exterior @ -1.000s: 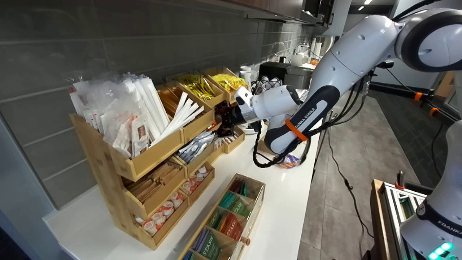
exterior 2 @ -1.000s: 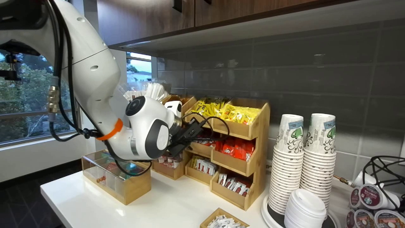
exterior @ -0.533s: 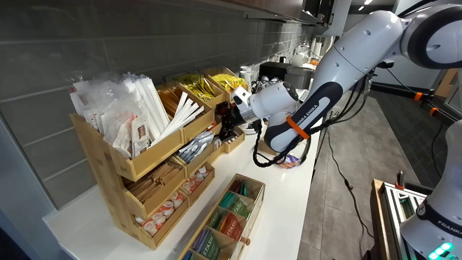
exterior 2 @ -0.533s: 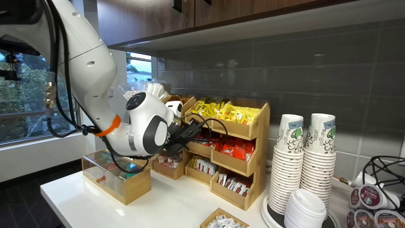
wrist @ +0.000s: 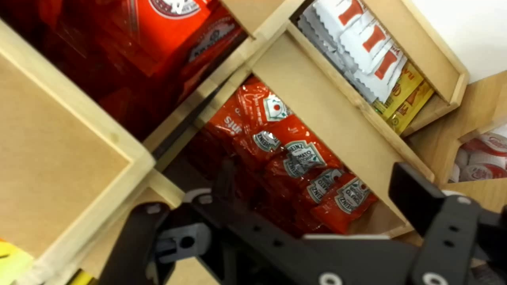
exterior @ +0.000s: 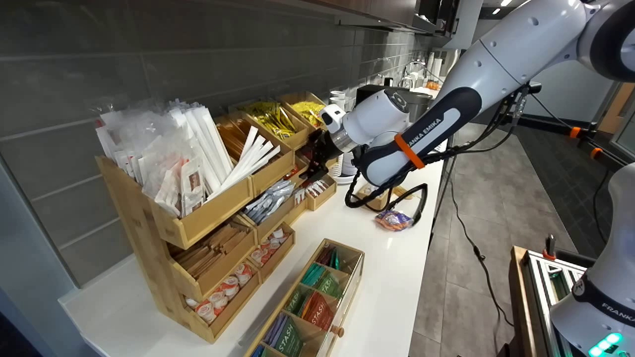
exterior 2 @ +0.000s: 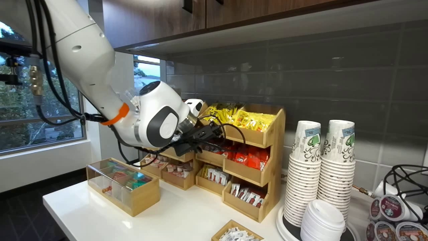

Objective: Put the orange packet in the second right middle shelf

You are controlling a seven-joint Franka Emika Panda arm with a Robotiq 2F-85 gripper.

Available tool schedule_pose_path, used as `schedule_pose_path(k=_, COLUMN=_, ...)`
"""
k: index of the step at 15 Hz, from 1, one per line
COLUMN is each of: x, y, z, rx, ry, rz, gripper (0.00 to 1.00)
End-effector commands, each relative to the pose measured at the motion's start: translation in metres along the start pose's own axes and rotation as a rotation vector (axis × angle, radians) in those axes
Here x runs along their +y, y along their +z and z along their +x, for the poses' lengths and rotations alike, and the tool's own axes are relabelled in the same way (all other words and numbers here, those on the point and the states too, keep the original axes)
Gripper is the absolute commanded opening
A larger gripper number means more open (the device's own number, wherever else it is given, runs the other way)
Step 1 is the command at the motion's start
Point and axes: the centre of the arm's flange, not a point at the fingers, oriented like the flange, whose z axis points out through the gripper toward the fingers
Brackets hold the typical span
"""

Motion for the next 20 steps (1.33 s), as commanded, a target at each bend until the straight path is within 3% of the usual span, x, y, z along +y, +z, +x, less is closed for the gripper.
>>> schedule_pose_path(k=1, x=0.001, y=-0.014, z=0.005, rx=-0.069, ry=0.124, rz=0.041, gripper=1.0)
schedule_pose_path(k=8, x=-0.009, y=-0.022, z=0.005, rx=-0.208, ry=0.307, rz=0.139, gripper=1.0)
schedule_pose_path(k=20, x=-0.004, y=-0.069, z=-0.01, rx=-0.335, ry=0.603, rz=0.128, gripper=1.0)
